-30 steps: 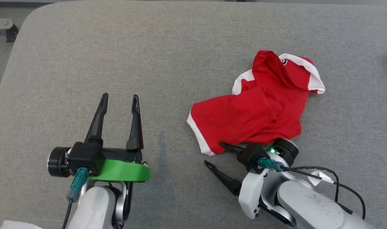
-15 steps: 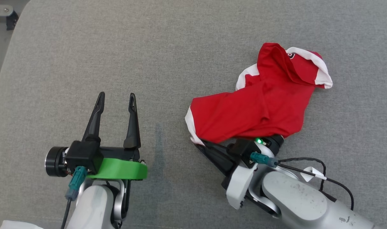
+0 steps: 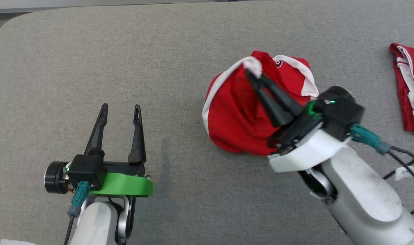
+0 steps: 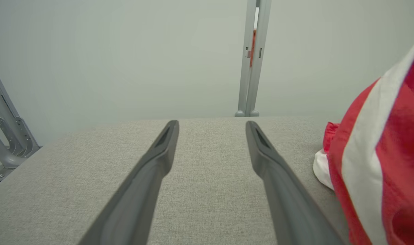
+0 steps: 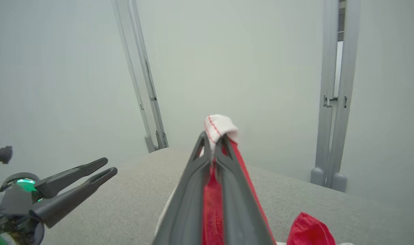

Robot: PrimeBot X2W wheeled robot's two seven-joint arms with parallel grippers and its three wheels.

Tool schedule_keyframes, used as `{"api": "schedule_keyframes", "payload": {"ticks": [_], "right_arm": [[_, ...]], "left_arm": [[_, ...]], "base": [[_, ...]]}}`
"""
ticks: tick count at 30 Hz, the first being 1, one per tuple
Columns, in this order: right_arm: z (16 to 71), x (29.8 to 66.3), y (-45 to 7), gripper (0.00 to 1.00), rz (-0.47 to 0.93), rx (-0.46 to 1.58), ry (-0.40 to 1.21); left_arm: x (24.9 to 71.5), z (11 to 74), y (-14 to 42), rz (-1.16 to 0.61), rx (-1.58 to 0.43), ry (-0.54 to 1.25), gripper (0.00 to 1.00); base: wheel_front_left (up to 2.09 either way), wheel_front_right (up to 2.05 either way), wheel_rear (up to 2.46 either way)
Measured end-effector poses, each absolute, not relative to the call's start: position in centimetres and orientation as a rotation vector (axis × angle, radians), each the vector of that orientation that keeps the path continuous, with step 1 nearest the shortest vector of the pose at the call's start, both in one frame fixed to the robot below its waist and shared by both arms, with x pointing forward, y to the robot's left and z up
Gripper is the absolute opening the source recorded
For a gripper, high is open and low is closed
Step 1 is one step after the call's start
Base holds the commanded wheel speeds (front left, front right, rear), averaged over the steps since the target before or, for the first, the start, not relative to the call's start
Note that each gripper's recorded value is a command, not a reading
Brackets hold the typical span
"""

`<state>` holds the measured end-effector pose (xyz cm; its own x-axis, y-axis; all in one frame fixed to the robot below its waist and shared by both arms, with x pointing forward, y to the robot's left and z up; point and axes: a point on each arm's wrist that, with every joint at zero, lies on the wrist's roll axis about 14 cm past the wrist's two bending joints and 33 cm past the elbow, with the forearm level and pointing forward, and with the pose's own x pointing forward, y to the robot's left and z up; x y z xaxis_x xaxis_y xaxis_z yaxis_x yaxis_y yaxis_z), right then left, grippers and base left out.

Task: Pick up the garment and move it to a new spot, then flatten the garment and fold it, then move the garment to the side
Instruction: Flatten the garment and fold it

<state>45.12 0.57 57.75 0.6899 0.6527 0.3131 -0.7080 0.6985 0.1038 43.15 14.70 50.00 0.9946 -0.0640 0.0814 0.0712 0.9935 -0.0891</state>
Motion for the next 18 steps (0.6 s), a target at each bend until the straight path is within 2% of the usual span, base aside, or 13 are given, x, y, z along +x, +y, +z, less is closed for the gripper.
{"api": "schedule_keyframes", "payload": {"ticks": [5, 12, 18], "right_arm": [[55.3, 46.3, -7.7, 0.0, 0.507, 0.191, -0.207], [46.1, 44.1, -17.3, 0.0, 0.189, 0.196, 0.072], [41.6, 41.9, -19.9, 0.0, 0.072, 0.223, 0.202]], "left_arm": [[43.5, 50.0, 13.4, -0.108, -0.1, -0.081, 1.0], [43.7, 49.6, 12.4, -0.137, -0.105, -0.07, 1.0], [43.9, 49.3, 12.2, -0.146, -0.106, -0.063, 1.0]], "base": [[0.0, 0.0, 0.0], [0.0, 0.0, 0.0], [0.0, 0.0, 0.0]]}}
